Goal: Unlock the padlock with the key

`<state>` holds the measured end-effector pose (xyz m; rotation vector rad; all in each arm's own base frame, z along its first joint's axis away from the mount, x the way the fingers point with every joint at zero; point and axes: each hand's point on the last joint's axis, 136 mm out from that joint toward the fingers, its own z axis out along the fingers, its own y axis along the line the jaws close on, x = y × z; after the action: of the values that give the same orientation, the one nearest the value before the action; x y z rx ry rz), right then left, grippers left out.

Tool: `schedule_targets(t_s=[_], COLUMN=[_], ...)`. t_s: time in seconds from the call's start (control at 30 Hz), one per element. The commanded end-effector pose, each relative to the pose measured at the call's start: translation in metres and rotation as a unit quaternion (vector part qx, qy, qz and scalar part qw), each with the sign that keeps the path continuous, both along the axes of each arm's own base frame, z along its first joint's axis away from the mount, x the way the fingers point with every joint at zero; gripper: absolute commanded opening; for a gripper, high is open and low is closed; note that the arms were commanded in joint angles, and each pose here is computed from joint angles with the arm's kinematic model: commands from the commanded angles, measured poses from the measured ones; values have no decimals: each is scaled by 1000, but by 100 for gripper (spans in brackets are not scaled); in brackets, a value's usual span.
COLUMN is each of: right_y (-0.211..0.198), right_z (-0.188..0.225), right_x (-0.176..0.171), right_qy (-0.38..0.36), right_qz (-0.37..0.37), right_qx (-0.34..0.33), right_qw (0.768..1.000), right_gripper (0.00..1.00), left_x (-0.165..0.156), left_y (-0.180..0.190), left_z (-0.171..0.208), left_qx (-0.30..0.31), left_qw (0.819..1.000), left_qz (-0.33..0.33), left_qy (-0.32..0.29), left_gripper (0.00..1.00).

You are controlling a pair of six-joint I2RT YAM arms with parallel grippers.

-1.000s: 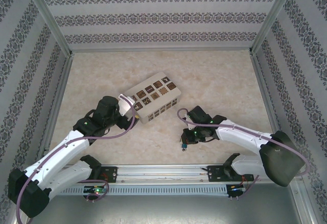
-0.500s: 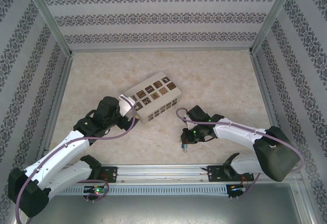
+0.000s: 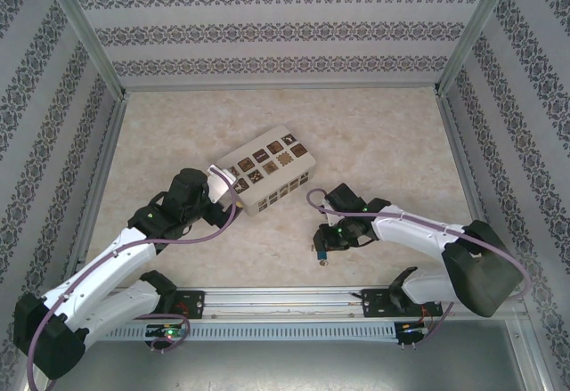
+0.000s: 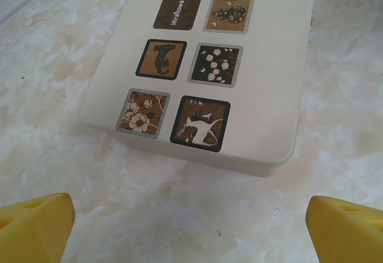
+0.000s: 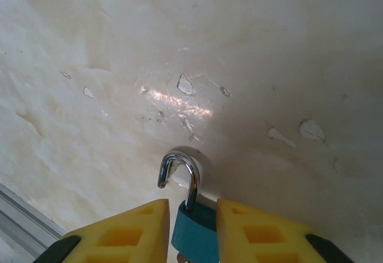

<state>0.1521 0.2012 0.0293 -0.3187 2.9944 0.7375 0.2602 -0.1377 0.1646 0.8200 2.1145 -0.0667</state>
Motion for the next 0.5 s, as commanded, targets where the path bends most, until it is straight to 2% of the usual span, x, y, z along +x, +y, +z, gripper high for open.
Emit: schedule_targets(t_s=[0.0, 0.23, 0.47], right_y=[-5, -18, -54], right_z=[20, 60, 105], right_x=[13, 38, 67], right_qy=[-39, -144, -300], right_qz=[-3, -23, -72], right_qx=[-6, -8, -23], right_qw=[999, 989, 951], right_gripper=[29, 43, 59], left_x=[-1, -1, 0], left_y=[-4, -4, -3], left_z=[2, 2, 3], left_qx=[6, 7, 10], left_qw=[1000, 1000, 1000], left_qz=[-12, -12, -9], left_qy=[-11, -14, -15], left_gripper=[99, 99, 99])
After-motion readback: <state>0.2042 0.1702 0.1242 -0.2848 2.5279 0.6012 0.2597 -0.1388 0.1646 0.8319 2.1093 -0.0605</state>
